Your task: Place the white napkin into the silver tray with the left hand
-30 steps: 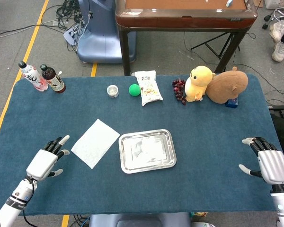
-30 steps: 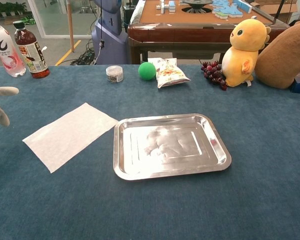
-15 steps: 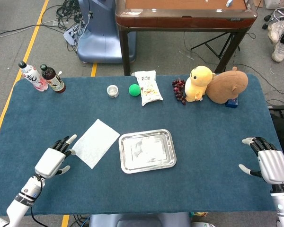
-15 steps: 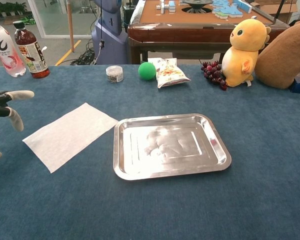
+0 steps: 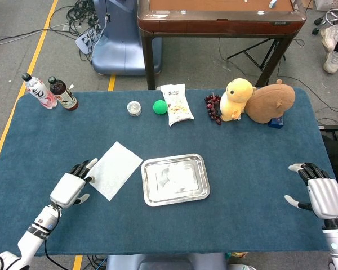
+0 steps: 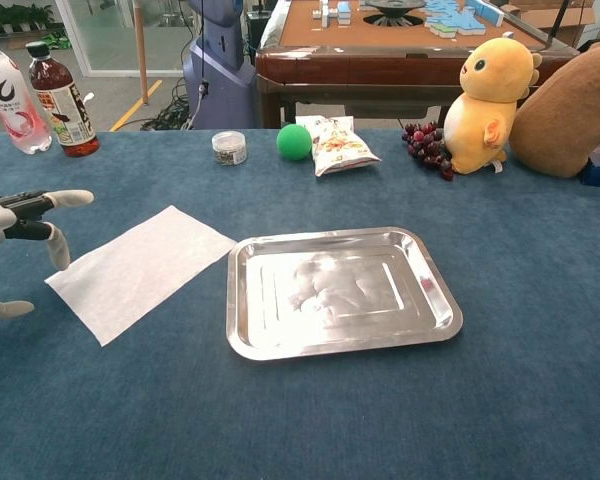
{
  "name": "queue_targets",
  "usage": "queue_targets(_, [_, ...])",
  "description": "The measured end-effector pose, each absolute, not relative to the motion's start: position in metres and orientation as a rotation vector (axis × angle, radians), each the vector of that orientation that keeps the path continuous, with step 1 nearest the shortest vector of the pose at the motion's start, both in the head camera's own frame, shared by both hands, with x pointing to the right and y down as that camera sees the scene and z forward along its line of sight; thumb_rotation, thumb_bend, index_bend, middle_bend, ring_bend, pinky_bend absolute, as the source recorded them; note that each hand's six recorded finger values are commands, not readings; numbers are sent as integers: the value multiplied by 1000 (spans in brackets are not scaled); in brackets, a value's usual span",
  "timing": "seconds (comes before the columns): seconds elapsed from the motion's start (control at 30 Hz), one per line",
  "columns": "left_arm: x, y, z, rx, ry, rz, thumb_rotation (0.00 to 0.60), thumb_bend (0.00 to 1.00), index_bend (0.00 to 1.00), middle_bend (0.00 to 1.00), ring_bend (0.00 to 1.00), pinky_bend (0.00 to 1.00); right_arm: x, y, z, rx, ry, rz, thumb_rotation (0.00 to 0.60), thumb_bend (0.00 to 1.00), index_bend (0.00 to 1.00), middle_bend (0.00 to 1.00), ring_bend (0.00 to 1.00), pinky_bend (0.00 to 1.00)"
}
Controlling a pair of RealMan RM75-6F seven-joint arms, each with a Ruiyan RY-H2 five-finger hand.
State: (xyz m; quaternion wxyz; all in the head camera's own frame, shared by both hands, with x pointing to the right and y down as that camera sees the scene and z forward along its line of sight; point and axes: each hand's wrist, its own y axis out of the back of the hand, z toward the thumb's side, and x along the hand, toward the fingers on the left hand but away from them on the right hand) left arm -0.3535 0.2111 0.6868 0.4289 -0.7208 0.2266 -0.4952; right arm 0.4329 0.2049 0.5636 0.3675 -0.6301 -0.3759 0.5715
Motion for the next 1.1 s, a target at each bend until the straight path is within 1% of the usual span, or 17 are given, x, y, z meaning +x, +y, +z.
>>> queue_targets(0.33, [-352,210,698,-1775,552,-1243,600,226,427,0,0,143,433,205,564,-1620,-964,1467,600,50,275,278,180,295])
queue_targets(0.63, [-348,209,705,-1772,555,-1232,600,226,365,0,0,143,433,205,563,-1620,-966,1467,600,49,275,278,180,295])
queue_targets(1.1, [-338,209,712,-1783,538,-1210,600,226,345,0,0,147,432,205,564,-1622,-959,1469,600,50,275,278,180,295])
